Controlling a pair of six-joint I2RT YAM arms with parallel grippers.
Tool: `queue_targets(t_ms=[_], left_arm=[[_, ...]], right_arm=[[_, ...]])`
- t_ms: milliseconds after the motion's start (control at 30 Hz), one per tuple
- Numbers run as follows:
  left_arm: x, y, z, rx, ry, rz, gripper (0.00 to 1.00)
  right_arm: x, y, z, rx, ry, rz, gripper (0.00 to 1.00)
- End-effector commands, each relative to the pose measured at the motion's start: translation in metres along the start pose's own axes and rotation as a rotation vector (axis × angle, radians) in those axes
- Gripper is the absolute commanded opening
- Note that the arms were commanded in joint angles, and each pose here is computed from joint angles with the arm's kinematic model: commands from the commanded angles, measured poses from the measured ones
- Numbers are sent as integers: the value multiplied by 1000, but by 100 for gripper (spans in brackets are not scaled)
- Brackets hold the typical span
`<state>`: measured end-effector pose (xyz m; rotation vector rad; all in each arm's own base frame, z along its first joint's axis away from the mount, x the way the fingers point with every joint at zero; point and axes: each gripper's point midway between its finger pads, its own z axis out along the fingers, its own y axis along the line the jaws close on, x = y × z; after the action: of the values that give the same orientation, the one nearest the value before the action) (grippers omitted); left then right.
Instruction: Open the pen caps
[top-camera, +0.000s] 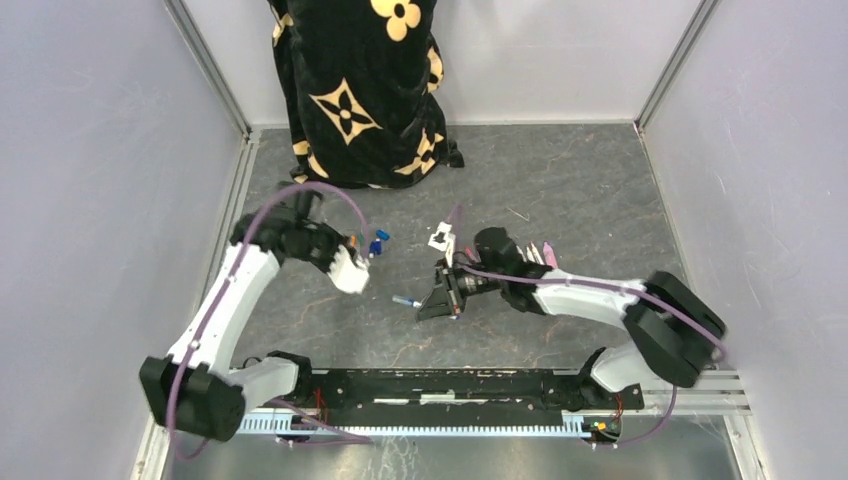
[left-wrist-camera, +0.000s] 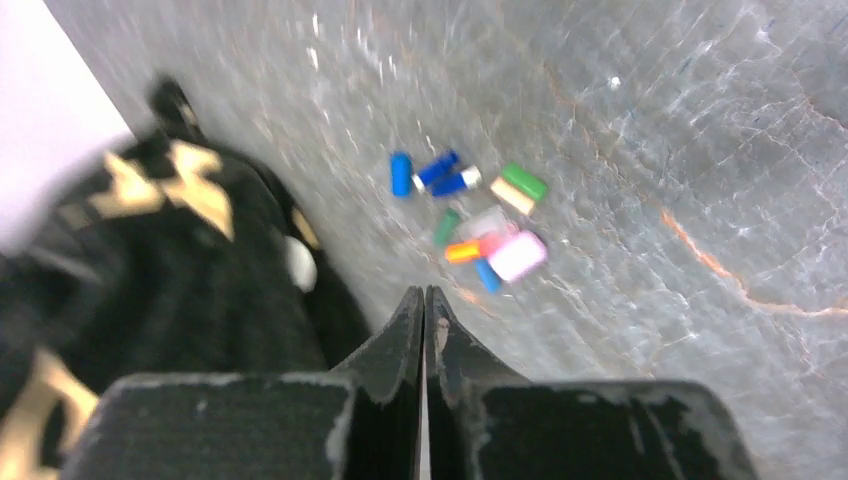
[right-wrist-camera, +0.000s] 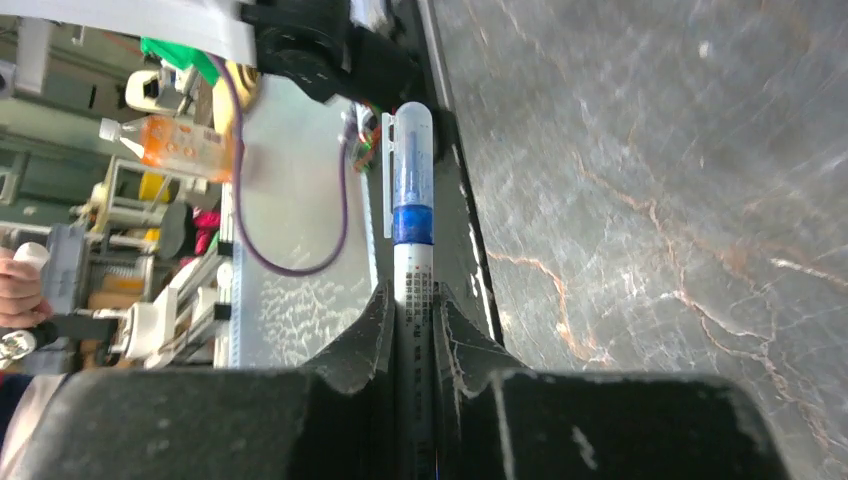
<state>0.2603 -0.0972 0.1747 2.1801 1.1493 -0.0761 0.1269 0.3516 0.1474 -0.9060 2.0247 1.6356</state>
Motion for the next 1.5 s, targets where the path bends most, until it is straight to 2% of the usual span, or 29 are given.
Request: queue_targets(t_ms=[0, 167, 200, 267, 300, 367, 500, 533, 600, 700, 833, 1033, 1133, 1167, 1200, 1233, 1300, 1400, 1433, 1467], left_arm=[[-35, 18, -12, -10, 159, 234, 2], [-66, 11, -11, -28, 63, 183, 3], [-71, 10, -10, -36, 45, 166, 15], [-77, 3, -6, -23, 14, 110, 50], [-79, -1, -4, -12, 2, 90, 57], [-84, -6, 1, 3, -31, 52, 68], [-86, -11, 11, 26, -58, 5, 78], [-87, -12, 14, 32, -64, 2, 85], [-89, -11, 19, 27, -75, -1, 89], [-91, -1, 21, -5, -85, -5, 85], [-93, 5, 21, -7, -90, -8, 70], [-90, 8, 22, -5, -72, 7, 32], [-86, 4, 23, 11, -57, 32, 4], [-86, 5, 23, 9, -56, 44, 3], [-87, 5, 22, 7, -57, 58, 2], [-88, 6, 22, 5, -62, 70, 2], [-92, 8, 22, -1, -74, 91, 2], [-96, 12, 21, -7, -77, 112, 2], [-97, 14, 20, -13, -77, 116, 2], [-98, 15, 20, -15, -79, 117, 2]], right_arm=[[30, -7, 9, -25, 173, 151, 0], [4, -10, 21, -40, 157, 113, 0], [0, -10, 24, -44, 152, 110, 0], [-14, -7, 29, -56, 120, 92, 0], [-22, -5, 32, -69, 104, 89, 0], [-34, -1, 36, -89, 80, 81, 0], [-57, 4, 44, -108, 43, 62, 0], [-63, 6, 46, -116, 34, 60, 0], [-77, 12, 51, -142, 4, 59, 0], [-89, 14, 57, -152, -10, 54, 0], [-101, 15, 62, -156, -25, 50, 0], [-101, 10, 65, -142, -28, 64, 0], [-101, 6, 66, -123, -33, 71, 0], [-101, 5, 67, -120, -33, 75, 6], [-102, 6, 69, -122, -32, 81, 21], [-104, 8, 73, -132, -28, 80, 29], [-108, 13, 80, -155, -10, 69, 40], [-114, 13, 88, -160, 8, 65, 43], [-116, 13, 89, -165, 9, 65, 40], [-117, 13, 90, -164, 9, 65, 32]])
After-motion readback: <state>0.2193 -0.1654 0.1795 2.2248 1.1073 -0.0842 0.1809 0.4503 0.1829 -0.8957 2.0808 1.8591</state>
